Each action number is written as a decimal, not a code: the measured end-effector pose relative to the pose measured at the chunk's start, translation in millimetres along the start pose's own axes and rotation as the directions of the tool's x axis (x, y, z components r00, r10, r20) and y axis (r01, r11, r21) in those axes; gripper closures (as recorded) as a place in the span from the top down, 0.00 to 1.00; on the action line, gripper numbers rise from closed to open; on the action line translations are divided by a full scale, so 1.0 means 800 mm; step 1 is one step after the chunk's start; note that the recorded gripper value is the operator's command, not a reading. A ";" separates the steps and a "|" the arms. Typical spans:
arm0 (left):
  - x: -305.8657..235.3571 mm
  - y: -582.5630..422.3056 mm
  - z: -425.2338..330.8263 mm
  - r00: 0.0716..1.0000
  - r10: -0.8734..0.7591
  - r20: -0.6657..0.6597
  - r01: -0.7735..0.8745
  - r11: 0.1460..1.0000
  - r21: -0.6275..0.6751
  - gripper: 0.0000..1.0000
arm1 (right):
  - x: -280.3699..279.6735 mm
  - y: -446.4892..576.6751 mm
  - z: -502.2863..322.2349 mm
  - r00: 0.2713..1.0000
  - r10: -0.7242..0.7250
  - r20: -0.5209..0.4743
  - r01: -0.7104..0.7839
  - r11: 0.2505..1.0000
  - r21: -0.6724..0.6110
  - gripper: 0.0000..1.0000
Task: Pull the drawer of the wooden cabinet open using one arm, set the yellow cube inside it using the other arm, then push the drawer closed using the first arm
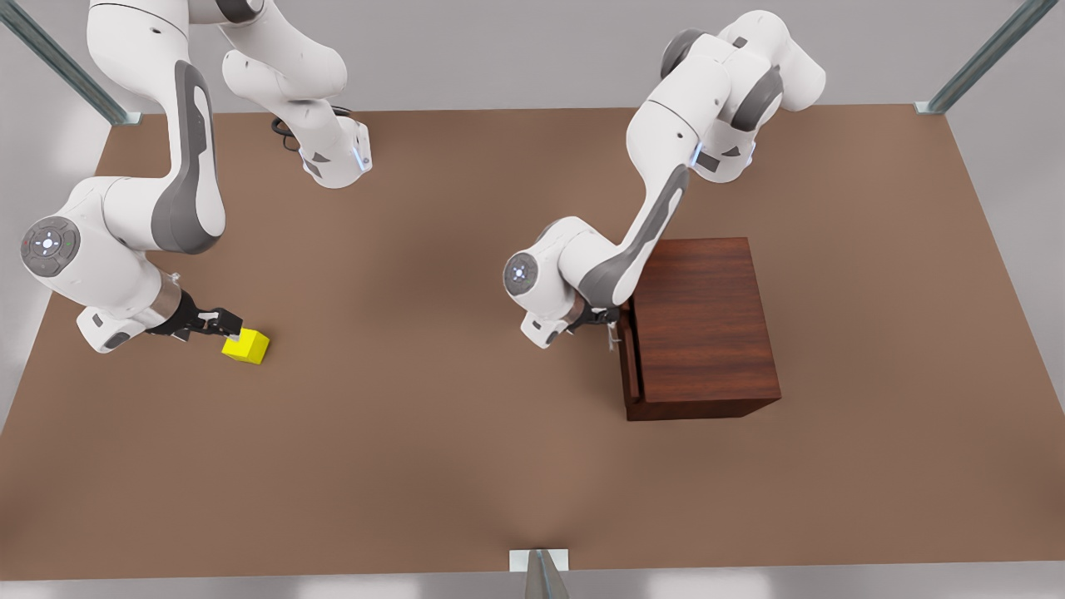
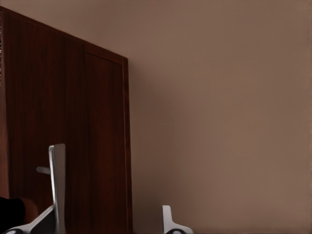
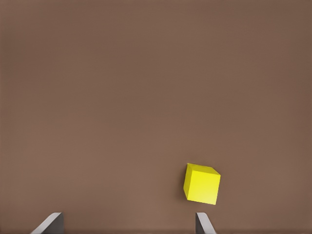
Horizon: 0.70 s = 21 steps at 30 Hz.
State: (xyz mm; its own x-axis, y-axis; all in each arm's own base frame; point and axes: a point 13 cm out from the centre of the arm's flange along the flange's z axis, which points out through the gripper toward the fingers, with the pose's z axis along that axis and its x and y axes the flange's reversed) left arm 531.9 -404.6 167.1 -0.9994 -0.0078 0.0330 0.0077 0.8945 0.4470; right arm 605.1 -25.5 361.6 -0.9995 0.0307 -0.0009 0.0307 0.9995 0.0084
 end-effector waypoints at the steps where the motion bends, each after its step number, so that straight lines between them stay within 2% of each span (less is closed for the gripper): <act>1: 0.000 -0.002 -0.001 1.000 -0.002 0.001 0.002 1.000 0.002 1.00 | 0.000 0.000 0.000 1.000 0.000 0.000 0.000 1.000 0.000 1.00; 21: -0.003 -0.031 -0.009 0.999 -0.036 0.029 0.035 0.999 0.039 1.00 | 0.000 0.000 0.001 1.000 0.000 -0.001 0.000 1.000 0.000 1.00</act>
State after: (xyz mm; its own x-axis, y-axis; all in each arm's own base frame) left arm 534.1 -429.8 162.6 -0.9996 -0.0269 -0.0095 -0.0284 0.9105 0.4125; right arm 605.1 -25.5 360.9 -0.9995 0.0306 0.0004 0.0306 0.9995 0.0082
